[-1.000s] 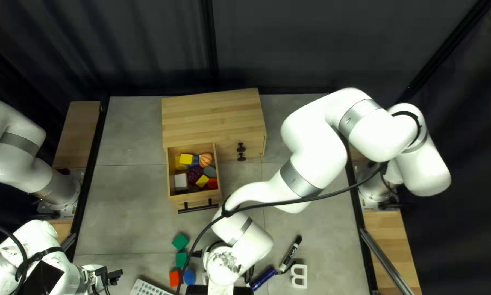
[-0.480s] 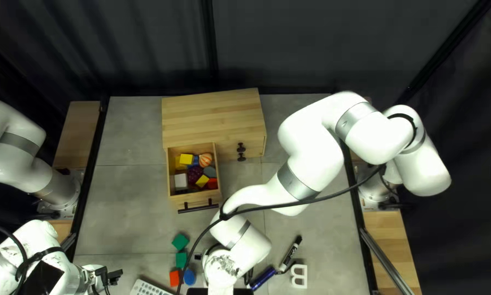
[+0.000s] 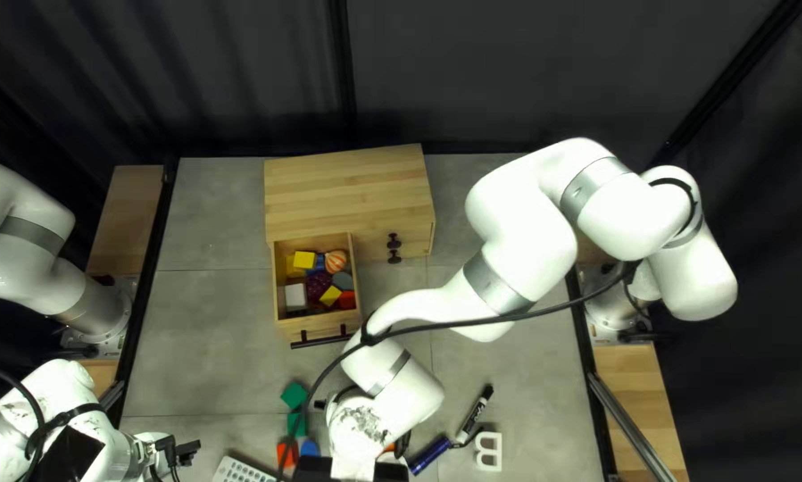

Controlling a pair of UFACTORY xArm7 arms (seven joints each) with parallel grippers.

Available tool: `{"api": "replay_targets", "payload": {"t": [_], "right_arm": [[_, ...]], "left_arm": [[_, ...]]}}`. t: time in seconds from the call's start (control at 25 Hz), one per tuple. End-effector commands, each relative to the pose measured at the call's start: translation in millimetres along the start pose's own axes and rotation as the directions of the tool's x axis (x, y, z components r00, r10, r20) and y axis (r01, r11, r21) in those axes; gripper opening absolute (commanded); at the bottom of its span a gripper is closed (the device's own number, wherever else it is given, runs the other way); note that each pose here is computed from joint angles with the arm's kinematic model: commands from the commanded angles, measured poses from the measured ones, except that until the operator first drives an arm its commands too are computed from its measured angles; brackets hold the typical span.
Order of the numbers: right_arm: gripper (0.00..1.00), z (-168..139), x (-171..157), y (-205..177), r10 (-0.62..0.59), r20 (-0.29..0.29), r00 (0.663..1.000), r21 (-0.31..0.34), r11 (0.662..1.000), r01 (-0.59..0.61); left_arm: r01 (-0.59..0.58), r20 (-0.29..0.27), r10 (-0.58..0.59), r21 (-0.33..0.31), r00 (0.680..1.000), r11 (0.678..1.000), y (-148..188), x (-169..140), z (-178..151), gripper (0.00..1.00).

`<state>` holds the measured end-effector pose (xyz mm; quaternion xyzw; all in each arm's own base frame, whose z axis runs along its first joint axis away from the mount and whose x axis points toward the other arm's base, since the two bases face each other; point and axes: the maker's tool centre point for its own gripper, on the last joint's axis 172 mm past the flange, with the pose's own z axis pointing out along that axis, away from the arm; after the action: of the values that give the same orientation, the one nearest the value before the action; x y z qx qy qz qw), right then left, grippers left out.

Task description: Open drawers and place objects into drawer and close

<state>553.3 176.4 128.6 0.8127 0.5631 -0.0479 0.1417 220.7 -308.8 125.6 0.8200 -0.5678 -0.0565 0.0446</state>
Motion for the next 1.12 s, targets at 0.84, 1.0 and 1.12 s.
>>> {"api": "replay_targets", "payload": {"t": [0.84, 1.0, 1.12], "right_arm": [[0.0, -16.3, -166.3, 119.4, 0.696, -0.046, 0.717, -0.115, 0.709, -0.696], [1.0, -5.2, -173.9, 141.6, 0.729, -0.06, 0.681, -0.105, 0.674, -0.731], [1.0, -9.4, -169.3, 140.9, 0.743, -0.075, 0.665, -0.094, 0.659, -0.746]], "left_arm": [[0.0, 0.0, 0.0, 0.0, 1.0, 1.0, 0.0, 0.0, 0.0, 1.0], [0.0, 0.0, 0.0, 0.0, 1.0, 1.0, 0.0, 0.0, 0.0, 1.0], [0.0, 0.0, 0.0, 0.0, 1.0, 1.0, 0.0, 0.0, 0.0, 1.0]]}}
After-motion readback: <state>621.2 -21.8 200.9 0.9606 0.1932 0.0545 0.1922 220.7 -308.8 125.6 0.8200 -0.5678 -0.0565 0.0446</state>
